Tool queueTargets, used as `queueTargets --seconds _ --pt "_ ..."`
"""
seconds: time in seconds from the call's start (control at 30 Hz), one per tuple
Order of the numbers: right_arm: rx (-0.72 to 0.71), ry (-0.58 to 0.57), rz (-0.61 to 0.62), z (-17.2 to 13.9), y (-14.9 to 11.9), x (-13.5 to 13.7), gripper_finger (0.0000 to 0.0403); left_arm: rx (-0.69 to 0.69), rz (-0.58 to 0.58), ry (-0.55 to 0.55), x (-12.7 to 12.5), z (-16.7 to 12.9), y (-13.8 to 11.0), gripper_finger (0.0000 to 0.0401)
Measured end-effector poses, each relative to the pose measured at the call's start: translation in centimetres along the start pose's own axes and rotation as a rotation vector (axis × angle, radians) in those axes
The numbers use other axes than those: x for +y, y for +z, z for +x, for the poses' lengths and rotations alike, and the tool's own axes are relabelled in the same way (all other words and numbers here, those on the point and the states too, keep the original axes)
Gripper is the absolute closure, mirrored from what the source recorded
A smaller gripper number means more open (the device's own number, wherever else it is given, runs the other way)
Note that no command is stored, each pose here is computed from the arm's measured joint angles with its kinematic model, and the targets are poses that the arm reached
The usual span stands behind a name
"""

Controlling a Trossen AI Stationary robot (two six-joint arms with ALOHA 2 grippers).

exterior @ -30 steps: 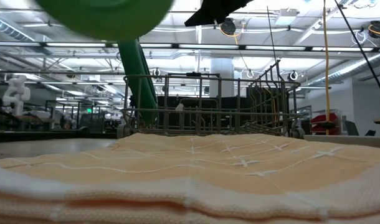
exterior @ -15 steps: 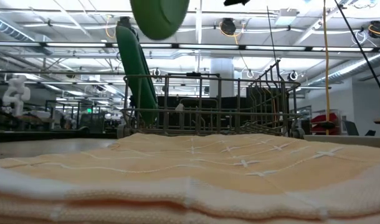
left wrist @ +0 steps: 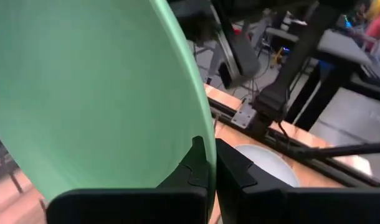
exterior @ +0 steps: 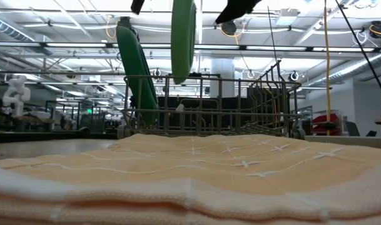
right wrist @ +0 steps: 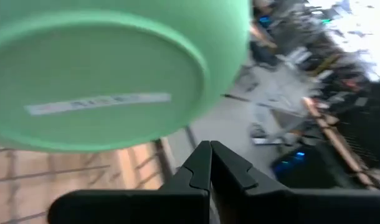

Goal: Sort dishes
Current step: Put the light green plate in the dish rack

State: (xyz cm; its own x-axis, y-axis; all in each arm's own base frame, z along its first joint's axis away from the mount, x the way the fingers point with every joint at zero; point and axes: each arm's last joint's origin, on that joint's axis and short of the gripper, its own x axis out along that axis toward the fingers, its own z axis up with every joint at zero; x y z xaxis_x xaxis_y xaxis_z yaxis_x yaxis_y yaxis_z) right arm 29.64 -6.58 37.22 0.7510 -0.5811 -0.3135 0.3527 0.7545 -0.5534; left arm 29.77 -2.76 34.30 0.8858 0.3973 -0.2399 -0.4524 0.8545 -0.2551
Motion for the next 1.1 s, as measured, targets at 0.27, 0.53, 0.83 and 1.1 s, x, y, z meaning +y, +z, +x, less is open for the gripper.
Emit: queueTargets --seconds 0.27,0.53,0.83,1.1 --pt "0.043 0.04 -0.031 4.3 -0.9 2.8 0.0403 0.032 -0.085 0.088 1.1 0.5 -3.2 0.0392" --pt "0.036 0.074 -0.025 6.3 -1.3 4.2 0.0403 0.032 -0.084 0.128 1.3 0.5 -3.7 0.0392" --pt "0.026 0.089 -0.008 6.5 -1.3 4.4 0.0403 0.049 -0.097 0.149 1.4 0.6 -4.0 0.0392" --pt "0.023 0.087 -0.005 6.5 -1.3 4.3 0.0403 0.06 -0.095 0.141 1.3 1.0 -4.4 0.0388"
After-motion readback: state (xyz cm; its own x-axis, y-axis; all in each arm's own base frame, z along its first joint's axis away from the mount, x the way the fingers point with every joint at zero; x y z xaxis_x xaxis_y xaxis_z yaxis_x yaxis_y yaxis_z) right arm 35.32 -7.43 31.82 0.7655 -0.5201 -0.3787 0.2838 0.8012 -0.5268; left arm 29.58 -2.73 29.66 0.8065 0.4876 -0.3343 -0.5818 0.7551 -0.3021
